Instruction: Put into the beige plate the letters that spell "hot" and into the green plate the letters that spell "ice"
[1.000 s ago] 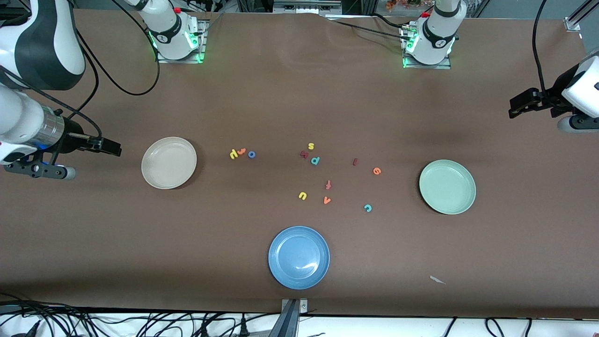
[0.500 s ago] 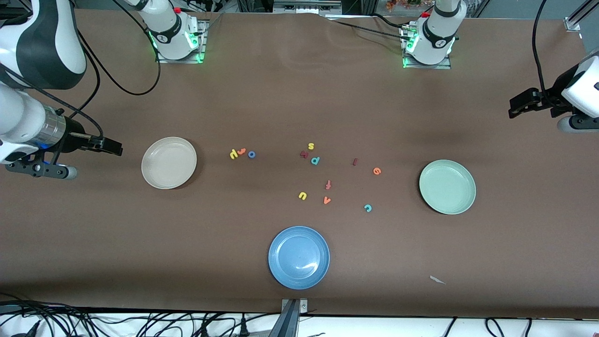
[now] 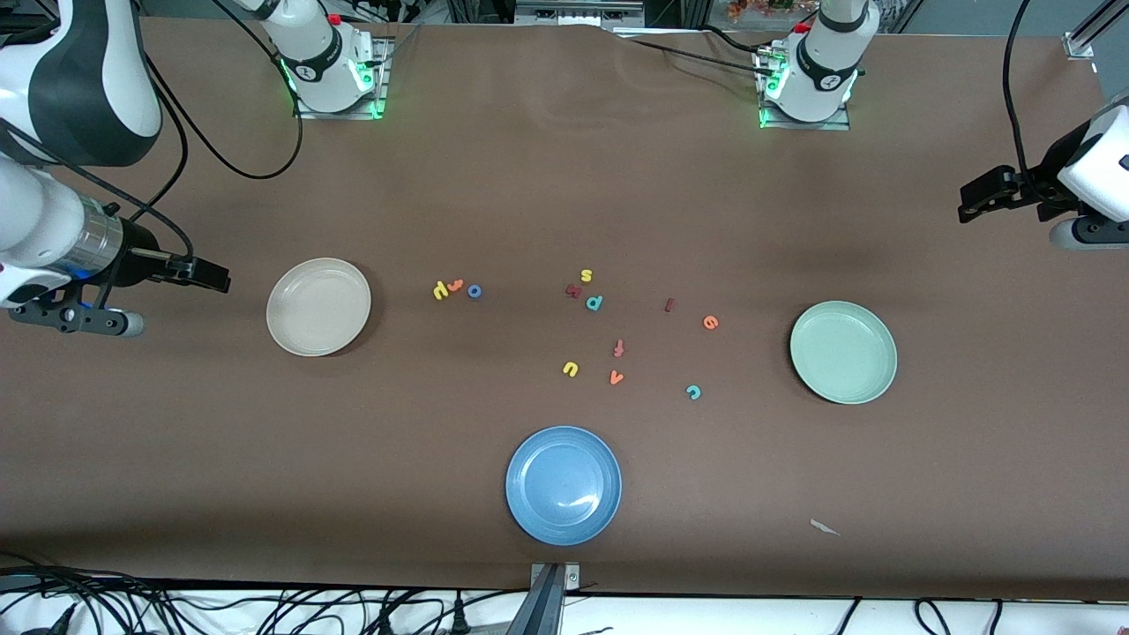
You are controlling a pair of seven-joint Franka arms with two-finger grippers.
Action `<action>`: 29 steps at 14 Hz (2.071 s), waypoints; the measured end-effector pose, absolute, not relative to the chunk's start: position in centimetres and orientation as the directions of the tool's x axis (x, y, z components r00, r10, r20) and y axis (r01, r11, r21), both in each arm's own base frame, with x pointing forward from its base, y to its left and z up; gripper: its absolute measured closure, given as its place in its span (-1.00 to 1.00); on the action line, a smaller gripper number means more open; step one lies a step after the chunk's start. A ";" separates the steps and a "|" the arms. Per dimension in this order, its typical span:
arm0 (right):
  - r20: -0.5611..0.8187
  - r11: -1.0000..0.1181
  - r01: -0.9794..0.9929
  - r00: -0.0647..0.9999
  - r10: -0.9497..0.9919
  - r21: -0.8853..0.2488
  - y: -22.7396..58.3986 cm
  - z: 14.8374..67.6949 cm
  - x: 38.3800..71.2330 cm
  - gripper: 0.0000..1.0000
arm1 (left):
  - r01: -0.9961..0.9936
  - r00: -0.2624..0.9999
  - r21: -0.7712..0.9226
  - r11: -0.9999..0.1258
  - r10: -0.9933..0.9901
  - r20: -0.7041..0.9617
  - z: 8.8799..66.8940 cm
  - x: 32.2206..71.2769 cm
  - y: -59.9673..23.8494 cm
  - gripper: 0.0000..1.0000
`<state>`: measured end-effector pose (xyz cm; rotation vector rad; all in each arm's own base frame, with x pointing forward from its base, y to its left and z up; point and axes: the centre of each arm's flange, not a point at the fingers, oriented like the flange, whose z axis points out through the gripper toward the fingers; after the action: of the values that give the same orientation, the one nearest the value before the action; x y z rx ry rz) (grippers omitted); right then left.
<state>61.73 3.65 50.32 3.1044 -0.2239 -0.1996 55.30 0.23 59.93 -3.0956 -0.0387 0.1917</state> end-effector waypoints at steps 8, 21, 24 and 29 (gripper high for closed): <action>-0.131 -0.989 -0.141 0.981 -0.144 0.033 3.6 50.3 61.7 -1.00 | 0.022 0.992 -0.041 -0.999 0.027 -0.123 59.9 55.3 0.2 -1.00; -0.132 -0.989 -0.143 0.980 -0.146 0.033 3.6 50.3 61.6 -1.00 | 0.022 0.992 -0.041 -0.999 0.027 -0.123 59.9 55.3 0.2 -1.00; -0.137 -0.988 -0.150 0.979 -0.153 0.035 3.6 50.2 61.6 -0.99 | 0.022 0.992 -0.041 -0.999 0.027 -0.123 59.9 55.3 0.2 -1.00; -0.147 -0.948 -0.309 0.937 -0.317 0.074 7.9 48.9 61.3 -0.99 | 0.021 0.992 -0.041 -0.999 0.026 -0.123 59.9 55.3 0.2 -1.00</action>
<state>61.27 7.92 48.91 3.0429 -0.4917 -0.2429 55.30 0.18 59.93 -3.0956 -0.0371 0.1916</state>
